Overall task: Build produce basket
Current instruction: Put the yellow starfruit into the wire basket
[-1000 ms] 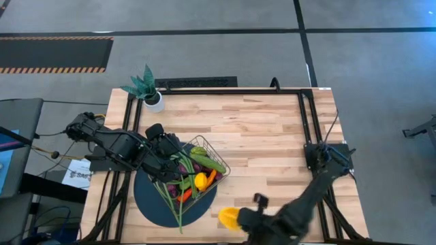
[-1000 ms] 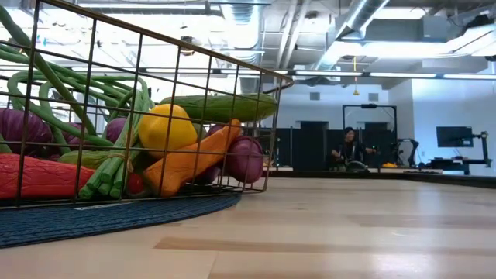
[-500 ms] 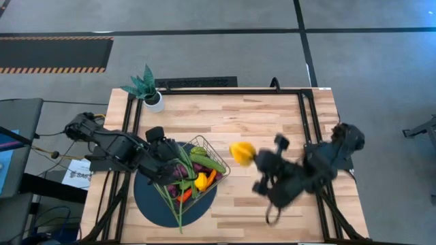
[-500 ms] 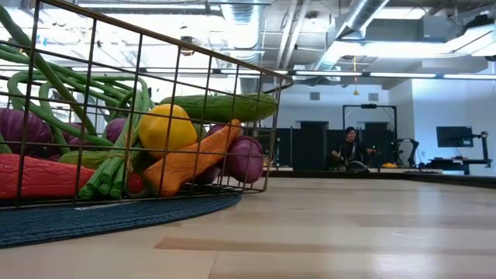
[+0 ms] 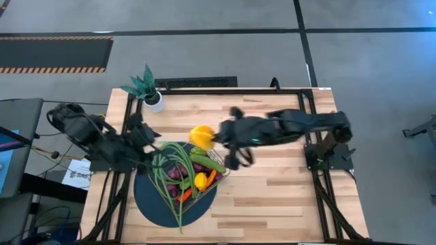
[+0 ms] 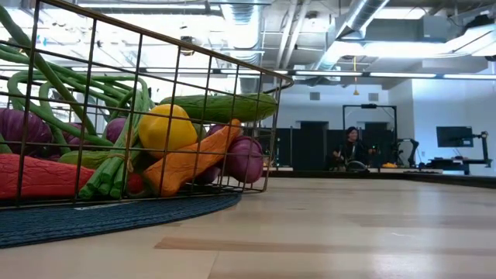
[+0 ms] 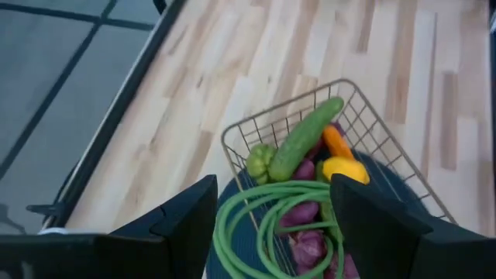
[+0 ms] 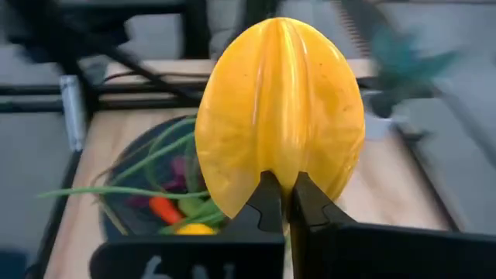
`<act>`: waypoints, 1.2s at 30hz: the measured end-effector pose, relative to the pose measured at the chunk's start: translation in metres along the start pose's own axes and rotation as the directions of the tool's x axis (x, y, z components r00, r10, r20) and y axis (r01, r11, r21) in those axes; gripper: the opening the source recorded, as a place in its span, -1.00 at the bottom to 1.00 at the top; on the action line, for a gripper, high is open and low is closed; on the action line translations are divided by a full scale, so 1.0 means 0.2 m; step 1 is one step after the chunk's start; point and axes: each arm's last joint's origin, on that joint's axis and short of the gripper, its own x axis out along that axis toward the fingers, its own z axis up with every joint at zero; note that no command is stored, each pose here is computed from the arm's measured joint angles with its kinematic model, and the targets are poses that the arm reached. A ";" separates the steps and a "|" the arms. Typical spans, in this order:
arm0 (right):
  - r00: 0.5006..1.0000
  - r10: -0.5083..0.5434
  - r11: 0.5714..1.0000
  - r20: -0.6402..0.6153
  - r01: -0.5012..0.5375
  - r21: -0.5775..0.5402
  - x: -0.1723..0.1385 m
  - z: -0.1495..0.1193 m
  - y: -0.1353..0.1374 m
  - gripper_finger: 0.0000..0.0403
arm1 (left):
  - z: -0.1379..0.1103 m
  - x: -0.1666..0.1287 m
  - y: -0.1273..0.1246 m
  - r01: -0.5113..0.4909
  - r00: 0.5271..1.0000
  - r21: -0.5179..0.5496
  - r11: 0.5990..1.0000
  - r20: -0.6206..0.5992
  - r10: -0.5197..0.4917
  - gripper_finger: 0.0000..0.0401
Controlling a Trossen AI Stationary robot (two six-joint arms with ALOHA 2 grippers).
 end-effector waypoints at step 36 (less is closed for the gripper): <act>0.876 0.253 0.965 -0.411 -0.256 0.049 1.07 -0.55 0.33 -0.91 | -0.23 0.08 0.10 -0.060 0.997 -0.181 0.982 -0.066 0.049 0.19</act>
